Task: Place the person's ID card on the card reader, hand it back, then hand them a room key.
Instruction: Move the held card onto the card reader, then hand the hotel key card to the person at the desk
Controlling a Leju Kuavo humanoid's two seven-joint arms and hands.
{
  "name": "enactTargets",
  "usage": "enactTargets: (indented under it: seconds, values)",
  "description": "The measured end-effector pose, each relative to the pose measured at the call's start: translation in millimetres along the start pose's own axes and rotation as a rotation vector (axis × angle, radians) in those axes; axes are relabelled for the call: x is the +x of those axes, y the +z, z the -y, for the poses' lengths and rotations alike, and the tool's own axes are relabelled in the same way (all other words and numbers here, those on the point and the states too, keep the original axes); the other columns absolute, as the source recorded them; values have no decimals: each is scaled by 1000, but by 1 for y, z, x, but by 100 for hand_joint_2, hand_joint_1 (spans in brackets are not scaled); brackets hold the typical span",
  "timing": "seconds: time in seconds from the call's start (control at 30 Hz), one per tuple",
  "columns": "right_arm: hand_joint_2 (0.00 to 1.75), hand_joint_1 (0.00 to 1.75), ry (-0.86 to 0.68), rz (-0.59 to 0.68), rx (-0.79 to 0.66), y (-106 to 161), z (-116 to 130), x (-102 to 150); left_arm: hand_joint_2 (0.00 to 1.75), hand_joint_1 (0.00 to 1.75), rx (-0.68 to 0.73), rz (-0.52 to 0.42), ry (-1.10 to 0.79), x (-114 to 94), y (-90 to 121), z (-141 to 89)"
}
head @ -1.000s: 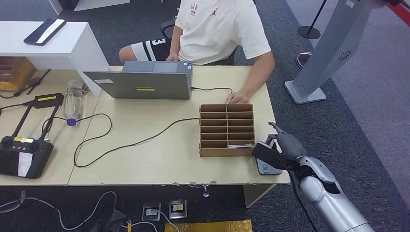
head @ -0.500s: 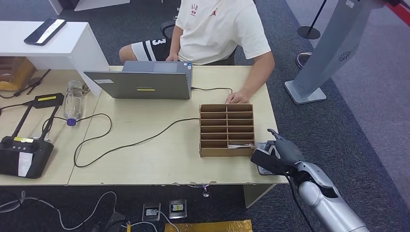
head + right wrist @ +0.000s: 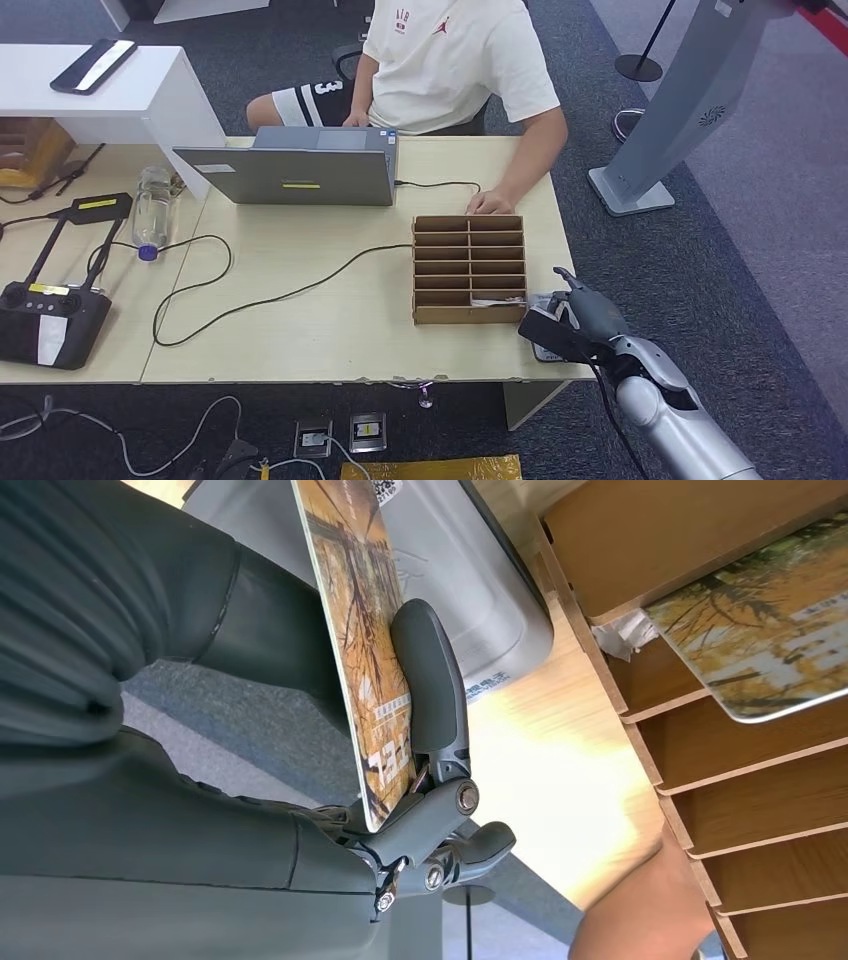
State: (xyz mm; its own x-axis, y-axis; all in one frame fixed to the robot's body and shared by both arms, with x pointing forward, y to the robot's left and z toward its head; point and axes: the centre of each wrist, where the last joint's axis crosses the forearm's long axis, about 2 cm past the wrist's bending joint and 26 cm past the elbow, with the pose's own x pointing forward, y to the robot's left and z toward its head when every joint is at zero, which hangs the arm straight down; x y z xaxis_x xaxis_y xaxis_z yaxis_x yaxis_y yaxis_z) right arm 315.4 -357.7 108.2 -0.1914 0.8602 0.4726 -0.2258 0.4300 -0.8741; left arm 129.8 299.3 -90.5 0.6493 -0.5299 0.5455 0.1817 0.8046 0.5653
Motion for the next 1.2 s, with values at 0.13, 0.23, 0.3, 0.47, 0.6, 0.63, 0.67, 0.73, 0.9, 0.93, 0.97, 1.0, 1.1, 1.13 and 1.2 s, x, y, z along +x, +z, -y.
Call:
enactTargets:
  seconds: [0.13,0.23,0.3,0.47,0.6,0.63,0.67,0.73,0.9,0.93,0.97,1.0,1.1,1.13,1.2]
  values:
    - [175,175,-2,1,-2,0,-1,0,0,0,-1,3,2,1,0,0]
    - [175,175,-4,0,-3,-1,-1,0,0,0,-2,5,3,1,0,1]
    - [175,175,-7,1,-8,-1,-1,0,0,0,-1,6,2,1,0,1]
    - [175,175,-5,20,-60,-6,8,1,0,0,0,13,-8,2,0,0]
    - [175,175,65,74,-210,-25,50,4,0,0,0,32,-24,5,-2,0]
    - [175,175,82,91,-262,-30,65,4,0,0,1,39,-28,6,-2,0]
    - [175,175,98,109,-313,-35,81,5,0,0,1,47,-32,8,-3,-1]
    - [175,175,124,139,-404,-44,113,8,0,0,3,62,-40,11,-5,-1]
    - [175,175,183,180,-558,-56,180,18,0,0,6,85,-51,16,-8,-3]
    - [175,175,200,187,-580,-58,192,21,0,0,7,90,-52,18,-9,-4]
    - [175,175,218,193,-597,-60,202,24,0,0,7,95,-54,19,-10,-4]
    - [175,175,236,199,-609,-61,209,27,0,0,8,101,-55,21,-10,-4]
    - [175,175,269,206,-627,-64,219,32,0,0,9,112,-55,26,-12,-4]
    - [175,175,271,207,-631,-65,220,33,0,0,9,113,-55,27,-13,-4]
    - [175,175,275,208,-637,-66,223,34,0,0,9,115,-55,28,-13,-4]
